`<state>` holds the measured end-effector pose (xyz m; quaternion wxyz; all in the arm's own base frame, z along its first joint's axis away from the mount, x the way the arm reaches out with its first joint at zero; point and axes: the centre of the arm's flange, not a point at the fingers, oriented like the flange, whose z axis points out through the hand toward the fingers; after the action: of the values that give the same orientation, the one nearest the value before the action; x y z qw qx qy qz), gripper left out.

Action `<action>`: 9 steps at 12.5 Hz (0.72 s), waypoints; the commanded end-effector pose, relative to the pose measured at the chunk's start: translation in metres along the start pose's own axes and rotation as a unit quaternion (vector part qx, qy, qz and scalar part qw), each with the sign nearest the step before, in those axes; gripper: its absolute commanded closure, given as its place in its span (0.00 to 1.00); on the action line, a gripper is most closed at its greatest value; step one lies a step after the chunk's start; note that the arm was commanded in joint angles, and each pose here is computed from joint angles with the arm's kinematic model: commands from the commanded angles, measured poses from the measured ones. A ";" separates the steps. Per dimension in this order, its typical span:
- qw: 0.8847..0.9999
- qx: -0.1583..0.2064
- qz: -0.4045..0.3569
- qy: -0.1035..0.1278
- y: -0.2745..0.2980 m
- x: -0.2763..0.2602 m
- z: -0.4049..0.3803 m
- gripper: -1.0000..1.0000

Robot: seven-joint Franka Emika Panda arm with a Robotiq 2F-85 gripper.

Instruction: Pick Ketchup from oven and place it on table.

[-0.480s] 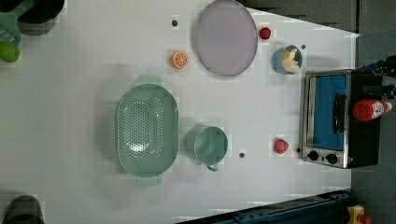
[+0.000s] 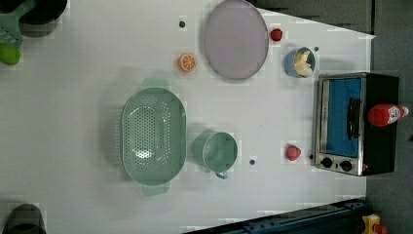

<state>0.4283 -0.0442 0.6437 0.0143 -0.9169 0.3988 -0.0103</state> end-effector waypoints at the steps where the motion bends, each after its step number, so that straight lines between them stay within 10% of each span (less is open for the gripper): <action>1: 0.999 -0.006 0.046 -0.009 0.012 0.039 0.021 0.00; 9: 0.980 0.033 0.196 0.029 0.118 0.168 0.069 0.00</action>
<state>0.4785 -0.2223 0.5616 0.0215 -0.8400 0.5408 -0.0381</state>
